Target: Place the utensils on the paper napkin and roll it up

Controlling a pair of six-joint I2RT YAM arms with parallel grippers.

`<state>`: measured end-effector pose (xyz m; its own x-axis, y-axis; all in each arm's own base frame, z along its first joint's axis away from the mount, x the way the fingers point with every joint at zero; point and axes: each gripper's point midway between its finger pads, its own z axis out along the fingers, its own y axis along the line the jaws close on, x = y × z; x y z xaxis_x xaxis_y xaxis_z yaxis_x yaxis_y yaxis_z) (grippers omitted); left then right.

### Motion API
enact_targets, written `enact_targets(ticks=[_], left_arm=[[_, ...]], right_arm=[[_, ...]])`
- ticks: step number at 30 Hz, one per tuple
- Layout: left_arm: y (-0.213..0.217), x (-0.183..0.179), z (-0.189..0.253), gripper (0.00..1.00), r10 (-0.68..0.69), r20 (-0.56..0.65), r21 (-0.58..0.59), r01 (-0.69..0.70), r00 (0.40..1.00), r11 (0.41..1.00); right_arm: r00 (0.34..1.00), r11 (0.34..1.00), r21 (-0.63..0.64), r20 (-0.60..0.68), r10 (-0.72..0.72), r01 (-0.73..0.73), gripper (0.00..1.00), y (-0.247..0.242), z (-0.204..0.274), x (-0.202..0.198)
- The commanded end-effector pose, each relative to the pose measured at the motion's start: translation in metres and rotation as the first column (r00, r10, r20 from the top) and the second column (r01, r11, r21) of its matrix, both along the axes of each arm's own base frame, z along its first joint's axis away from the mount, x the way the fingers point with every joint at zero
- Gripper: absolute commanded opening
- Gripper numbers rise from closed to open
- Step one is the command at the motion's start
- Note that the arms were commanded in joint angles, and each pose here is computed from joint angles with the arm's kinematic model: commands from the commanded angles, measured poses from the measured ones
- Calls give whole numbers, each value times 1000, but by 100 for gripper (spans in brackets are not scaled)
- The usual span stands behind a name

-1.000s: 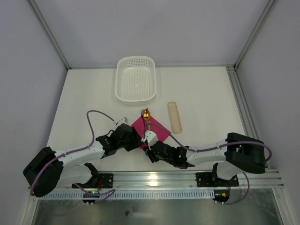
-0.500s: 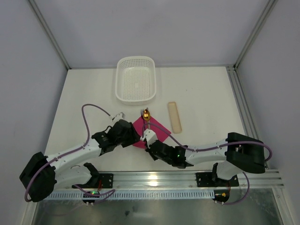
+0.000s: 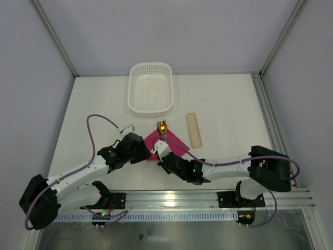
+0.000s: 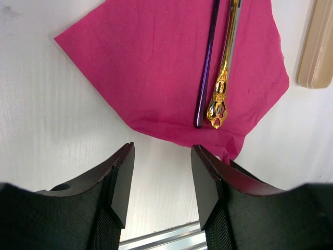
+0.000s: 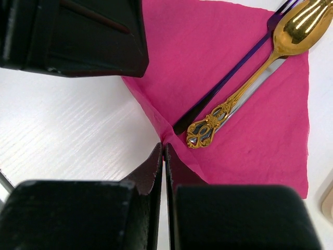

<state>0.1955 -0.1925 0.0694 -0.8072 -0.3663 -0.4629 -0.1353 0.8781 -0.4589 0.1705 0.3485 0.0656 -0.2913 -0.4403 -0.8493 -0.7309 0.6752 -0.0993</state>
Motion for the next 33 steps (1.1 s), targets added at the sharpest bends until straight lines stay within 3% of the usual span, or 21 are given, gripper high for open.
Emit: enact_targets(ticks=[1, 5, 13, 16, 24, 33], left_arm=[[7, 4, 9, 51, 7, 46, 22, -8, 999, 1000], [-7, 0, 13, 49, -52, 61, -51, 55, 997, 997], [-27, -10, 2, 31, -133, 52, -156, 139, 990, 978], [-32, -9, 3, 26, -141, 67, -179, 151, 988, 972], [-52, -13, -5, 25, -191, 44, -241, 196, 981, 951], [-63, -2, -8, 26, -194, 40, -235, 198, 980, 952]], right_arm=[[999, 999, 22, 45, -28, 27, 4, 6, 16, 14], [998, 999, 16, 45, -37, 36, 4, 6, 13, 20], [996, 997, 20, 43, -78, 77, 4, 5, 14, 33], [994, 995, 21, 46, -95, 94, 10, 3, 15, 37], [995, 994, 46, 19, -103, 102, 29, 2, 19, 40], [980, 978, 75, -51, -193, 196, 30, -12, 41, 41]])
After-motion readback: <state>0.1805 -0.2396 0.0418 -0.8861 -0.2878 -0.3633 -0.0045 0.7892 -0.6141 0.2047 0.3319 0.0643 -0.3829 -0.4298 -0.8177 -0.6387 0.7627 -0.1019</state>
